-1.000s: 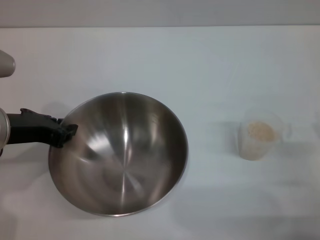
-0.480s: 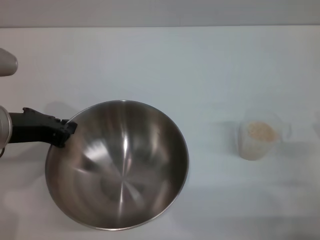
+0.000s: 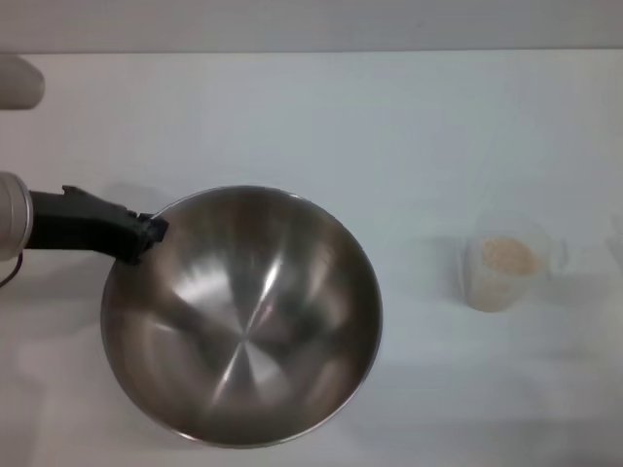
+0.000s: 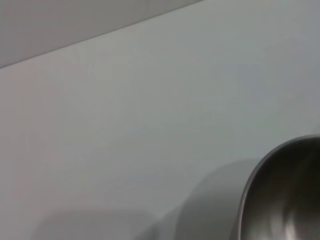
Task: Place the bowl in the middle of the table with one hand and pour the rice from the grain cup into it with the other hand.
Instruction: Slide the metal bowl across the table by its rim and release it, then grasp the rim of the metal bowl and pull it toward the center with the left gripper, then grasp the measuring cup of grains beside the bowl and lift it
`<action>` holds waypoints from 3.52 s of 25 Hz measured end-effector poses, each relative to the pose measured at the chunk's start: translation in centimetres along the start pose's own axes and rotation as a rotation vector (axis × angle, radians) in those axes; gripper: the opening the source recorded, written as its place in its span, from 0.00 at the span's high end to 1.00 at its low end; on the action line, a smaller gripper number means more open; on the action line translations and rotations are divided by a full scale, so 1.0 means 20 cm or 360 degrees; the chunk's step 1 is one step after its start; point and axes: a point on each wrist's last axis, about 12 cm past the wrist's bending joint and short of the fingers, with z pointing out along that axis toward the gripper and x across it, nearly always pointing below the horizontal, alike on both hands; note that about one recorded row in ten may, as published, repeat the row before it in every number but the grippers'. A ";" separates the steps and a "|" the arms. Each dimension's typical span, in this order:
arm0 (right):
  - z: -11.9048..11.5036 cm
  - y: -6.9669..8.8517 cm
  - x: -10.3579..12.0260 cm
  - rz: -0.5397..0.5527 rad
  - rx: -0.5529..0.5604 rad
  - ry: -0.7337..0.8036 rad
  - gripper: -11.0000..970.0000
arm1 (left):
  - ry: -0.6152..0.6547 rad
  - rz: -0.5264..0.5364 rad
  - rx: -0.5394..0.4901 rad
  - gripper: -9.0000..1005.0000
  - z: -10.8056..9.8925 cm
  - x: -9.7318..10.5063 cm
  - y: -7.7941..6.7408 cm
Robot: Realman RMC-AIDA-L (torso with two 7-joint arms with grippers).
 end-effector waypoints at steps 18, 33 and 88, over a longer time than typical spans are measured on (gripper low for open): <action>0.01 0.01 0.00 0.0003 -0.0013 0.0010 0.13 | 0.0008 0.0016 0.0262 0.95 0.06 -0.21 0.08; 0.03 0.02 0.01 0.0011 -0.0028 0.0014 0.14 | -0.0055 0.0029 0.0353 0.93 0.20 -0.46 0.10; 0.01 0.00 0.01 0.0000 -0.0017 0.0015 0.13 | -0.1087 0.0329 -0.0629 0.21 -0.13 -0.47 0.14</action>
